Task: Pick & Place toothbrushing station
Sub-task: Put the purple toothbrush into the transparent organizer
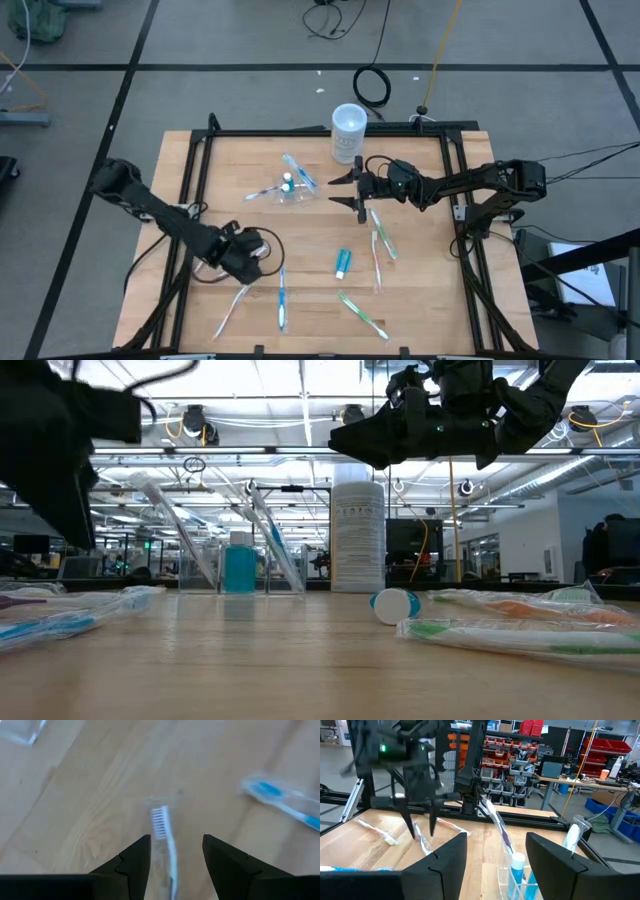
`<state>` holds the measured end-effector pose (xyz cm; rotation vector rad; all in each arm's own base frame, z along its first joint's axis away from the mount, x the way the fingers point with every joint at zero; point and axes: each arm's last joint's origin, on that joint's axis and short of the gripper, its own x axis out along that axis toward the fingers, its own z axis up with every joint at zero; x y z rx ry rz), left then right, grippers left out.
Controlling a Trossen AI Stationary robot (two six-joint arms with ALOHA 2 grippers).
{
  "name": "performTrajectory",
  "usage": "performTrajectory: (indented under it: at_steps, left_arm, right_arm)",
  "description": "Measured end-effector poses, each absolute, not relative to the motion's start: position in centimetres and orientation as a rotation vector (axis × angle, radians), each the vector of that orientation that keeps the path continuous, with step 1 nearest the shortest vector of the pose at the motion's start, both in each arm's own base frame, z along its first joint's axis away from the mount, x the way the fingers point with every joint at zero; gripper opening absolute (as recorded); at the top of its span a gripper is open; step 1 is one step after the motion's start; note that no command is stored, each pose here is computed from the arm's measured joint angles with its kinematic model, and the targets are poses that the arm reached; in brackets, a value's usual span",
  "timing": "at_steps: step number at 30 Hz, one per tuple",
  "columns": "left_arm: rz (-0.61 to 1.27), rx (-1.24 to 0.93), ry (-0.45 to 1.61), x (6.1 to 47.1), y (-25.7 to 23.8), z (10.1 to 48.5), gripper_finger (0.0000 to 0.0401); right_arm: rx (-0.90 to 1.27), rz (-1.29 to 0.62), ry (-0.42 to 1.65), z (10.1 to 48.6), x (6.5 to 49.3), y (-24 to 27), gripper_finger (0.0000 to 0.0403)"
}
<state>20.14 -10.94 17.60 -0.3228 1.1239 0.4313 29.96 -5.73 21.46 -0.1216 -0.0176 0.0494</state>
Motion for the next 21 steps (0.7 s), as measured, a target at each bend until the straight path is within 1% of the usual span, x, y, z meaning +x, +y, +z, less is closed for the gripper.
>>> performTrajectory:
  at_steps: [7, 10, 14, 17, 21]
  left_arm:
    - [0.606, -0.402, 1.199, 21.3, -10.3, 14.7, 0.0186]
    - [0.581, -0.43, 1.239, 21.8, -10.4, 14.1, 0.0186]
    - [0.542, -0.409, 1.249, 22.2, -10.4, 13.7, 0.0185]
    - [0.526, -0.383, 1.266, 22.5, -10.3, 13.4, 0.0167]
    - [0.513, -0.392, 1.281, 22.7, -10.1, 13.3, 0.0118]
  right_arm:
    - [-0.124, 0.049, -0.018, 21.5, 30.0, -5.7, 0.0196]
    - [-0.124, 0.049, -0.018, 21.5, 30.0, -5.7, 0.0196]
    - [-0.124, 0.049, -0.018, 21.5, 30.0, -5.7, 0.0196]
    - [-0.124, 0.049, -0.019, 21.5, 30.0, -5.7, 0.0196]
    - [-0.125, 0.048, -0.022, 21.5, 30.0, -5.7, 0.0196]
